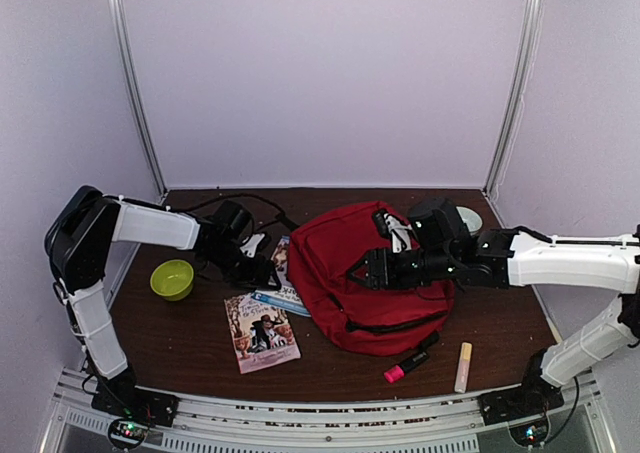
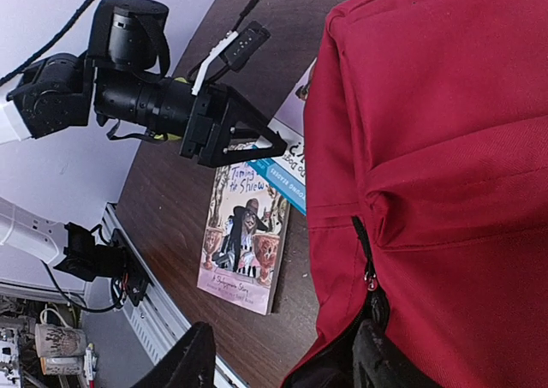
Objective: Pack the student bag
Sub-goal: Adjust the book at the center of the board.
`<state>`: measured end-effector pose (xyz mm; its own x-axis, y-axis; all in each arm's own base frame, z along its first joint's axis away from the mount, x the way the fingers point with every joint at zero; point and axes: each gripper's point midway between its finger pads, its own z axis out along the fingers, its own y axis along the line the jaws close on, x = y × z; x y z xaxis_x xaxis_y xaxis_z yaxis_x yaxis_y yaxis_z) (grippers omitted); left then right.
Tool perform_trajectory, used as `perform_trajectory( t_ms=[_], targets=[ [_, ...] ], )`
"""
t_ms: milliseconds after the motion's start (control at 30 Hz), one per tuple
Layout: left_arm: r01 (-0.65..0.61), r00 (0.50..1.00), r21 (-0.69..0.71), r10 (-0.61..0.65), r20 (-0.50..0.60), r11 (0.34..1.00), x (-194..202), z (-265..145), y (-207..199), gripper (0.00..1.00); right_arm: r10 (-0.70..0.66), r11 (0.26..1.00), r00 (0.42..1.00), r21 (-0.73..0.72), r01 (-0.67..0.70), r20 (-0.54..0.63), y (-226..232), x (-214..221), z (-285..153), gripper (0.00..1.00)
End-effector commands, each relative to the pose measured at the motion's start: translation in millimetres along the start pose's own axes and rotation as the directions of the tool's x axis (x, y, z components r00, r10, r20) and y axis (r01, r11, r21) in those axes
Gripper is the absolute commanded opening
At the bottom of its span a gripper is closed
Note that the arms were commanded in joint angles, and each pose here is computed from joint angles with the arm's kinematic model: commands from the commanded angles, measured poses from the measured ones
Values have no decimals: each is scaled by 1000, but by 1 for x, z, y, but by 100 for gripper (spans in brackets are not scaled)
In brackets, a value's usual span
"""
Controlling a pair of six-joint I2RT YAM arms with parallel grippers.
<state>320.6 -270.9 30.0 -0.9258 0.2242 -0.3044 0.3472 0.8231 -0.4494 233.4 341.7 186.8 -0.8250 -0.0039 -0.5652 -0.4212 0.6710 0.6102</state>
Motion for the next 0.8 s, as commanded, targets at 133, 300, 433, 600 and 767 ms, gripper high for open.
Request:
perform_trajectory(
  t_ms=[133,300,433,600,767],
  targets=[
    [-3,1000,114,5,-21,993,1,25,-8,48,-24,998,992,-57,32,120,26,-31,-23,57],
    [3,1000,124,-2,-9,992,-4,32,-9,0,-47,998,986,-41,54,163,26,-39,-34,57],
    [-1,998,135,-7,56,991,-18,24,-14,0,-62,997,982,-33,69,180,27,-43,-40,58],
    [-28,983,146,1,182,989,-41,-1,-26,0,-80,997,980,-8,83,181,23,-42,-41,58],
    [-44,960,99,14,279,994,-51,-37,-31,0,-52,997,985,-46,60,167,28,-41,-34,58]
  ],
)
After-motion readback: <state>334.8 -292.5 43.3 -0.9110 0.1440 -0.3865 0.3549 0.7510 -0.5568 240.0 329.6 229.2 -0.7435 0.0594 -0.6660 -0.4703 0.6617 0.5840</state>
